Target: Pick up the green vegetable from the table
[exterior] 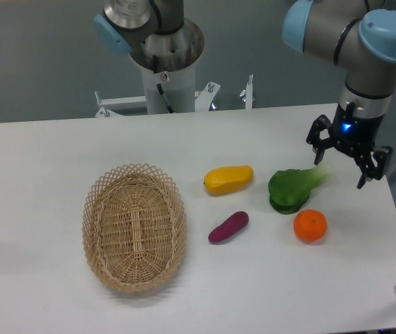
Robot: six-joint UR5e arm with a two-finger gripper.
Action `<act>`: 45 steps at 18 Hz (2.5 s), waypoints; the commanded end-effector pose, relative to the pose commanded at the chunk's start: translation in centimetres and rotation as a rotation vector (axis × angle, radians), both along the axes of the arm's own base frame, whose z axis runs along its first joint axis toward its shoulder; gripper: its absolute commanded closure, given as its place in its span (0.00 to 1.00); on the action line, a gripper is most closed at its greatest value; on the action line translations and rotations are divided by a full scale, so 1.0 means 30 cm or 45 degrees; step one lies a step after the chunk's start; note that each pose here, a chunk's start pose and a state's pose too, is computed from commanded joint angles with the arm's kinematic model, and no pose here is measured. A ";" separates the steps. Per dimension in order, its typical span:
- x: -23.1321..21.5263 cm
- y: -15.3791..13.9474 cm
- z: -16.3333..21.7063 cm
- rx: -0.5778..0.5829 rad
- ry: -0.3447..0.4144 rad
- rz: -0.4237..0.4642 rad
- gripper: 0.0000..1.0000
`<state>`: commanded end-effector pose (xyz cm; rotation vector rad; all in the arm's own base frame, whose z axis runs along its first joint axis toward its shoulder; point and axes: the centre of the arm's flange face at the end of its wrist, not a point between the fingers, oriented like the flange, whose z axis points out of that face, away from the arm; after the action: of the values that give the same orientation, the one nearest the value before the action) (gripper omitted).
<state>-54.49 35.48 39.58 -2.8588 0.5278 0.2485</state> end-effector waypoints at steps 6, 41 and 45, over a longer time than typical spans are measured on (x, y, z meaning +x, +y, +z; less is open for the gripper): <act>-0.007 -0.026 -0.004 -0.008 -0.002 0.001 0.00; -0.005 -0.278 -0.613 -0.341 0.022 -0.270 0.00; 0.003 -0.267 -0.656 -0.344 -0.002 -0.279 0.00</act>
<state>-54.39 27.46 19.90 -3.0206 0.9325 0.1465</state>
